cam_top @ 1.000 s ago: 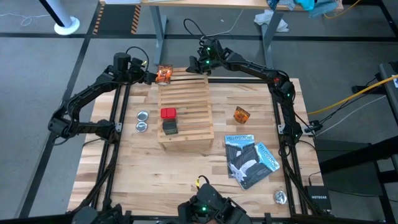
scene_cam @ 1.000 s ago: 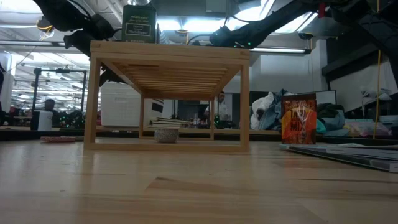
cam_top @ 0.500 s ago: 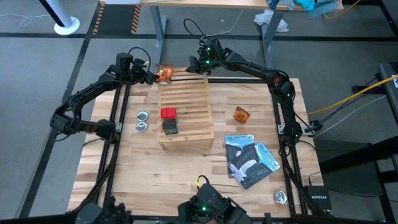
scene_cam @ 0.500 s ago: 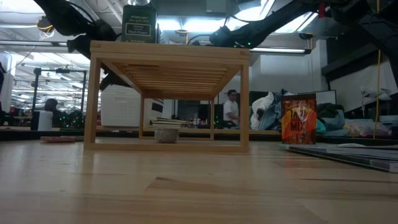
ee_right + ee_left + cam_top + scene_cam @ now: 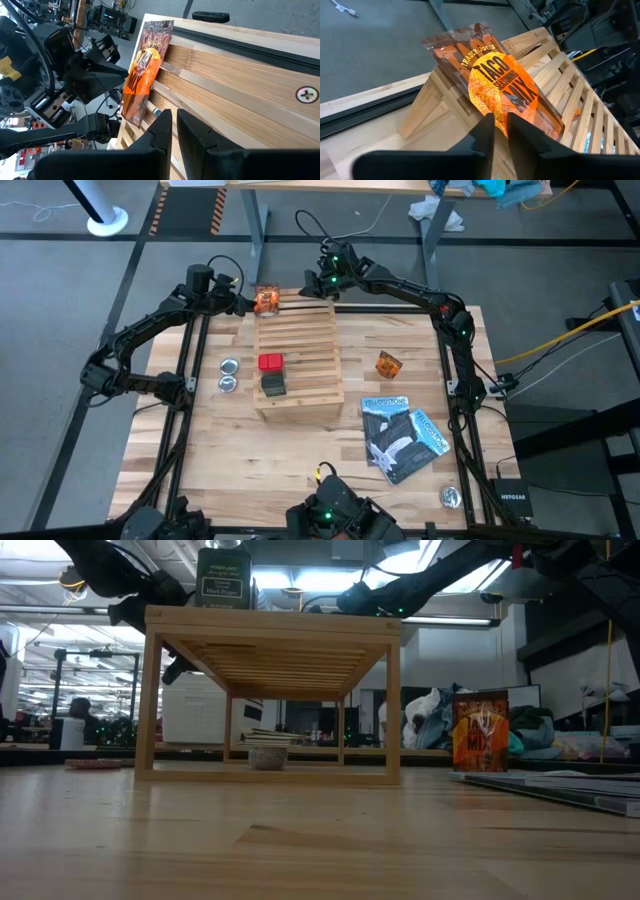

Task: Shelf spices
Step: Remove the orange seasoning pack from the shelf

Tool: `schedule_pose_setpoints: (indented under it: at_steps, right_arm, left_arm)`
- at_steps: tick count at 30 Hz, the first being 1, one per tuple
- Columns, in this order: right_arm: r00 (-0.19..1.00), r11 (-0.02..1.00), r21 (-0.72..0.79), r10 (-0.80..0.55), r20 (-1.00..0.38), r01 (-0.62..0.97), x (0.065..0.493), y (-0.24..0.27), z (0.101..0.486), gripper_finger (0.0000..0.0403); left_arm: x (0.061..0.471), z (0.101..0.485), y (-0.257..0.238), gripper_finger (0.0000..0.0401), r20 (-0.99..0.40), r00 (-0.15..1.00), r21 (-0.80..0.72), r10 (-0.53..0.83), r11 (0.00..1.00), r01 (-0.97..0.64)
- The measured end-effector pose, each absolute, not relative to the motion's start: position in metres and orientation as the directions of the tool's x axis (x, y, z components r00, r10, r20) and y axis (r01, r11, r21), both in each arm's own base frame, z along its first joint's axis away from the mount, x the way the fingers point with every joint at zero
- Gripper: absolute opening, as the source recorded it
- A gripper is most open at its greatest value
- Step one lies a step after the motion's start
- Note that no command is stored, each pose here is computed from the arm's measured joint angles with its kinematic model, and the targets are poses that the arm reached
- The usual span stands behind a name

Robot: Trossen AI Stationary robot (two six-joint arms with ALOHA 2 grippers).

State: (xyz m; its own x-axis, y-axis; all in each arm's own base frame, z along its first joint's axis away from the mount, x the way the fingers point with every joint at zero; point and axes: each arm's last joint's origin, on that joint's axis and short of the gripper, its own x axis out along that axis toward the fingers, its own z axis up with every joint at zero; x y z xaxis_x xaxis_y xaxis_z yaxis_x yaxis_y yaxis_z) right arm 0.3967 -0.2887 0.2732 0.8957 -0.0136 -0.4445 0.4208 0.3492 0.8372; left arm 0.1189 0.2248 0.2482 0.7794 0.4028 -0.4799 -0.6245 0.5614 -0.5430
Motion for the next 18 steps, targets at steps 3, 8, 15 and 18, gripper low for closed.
schedule_pose_setpoints:
  at_steps: [3,8,15,18]
  right_arm:
    - [0.896,0.349,0.837,-0.014,-0.444,0.421,0.3967,-0.2887,0.2732,0.0033]
    - [0.897,0.349,0.839,-0.009,-0.443,0.418,0.3967,-0.2886,0.2732,0.0033]
    - [0.904,0.349,0.855,0.047,-0.425,0.384,0.3972,-0.2867,0.2738,0.0033]
    - [0.903,0.346,0.854,0.043,-0.428,0.388,0.3988,-0.2847,0.2737,0.0033]
  left_arm:
    - [0.1189,0.2482,0.2248,0.0010,-0.480,0.779,-0.542,0.403,0.563,-0.624]
    - [0.1189,0.2482,0.2248,0.0008,-0.480,0.779,-0.541,0.403,0.563,-0.625]
    - [0.1167,0.2482,0.2260,0.0002,-0.480,0.774,-0.539,0.412,0.558,-0.631]
    - [0.1150,0.2483,0.2268,0.0004,-0.480,0.771,-0.537,0.418,0.555,-0.635]
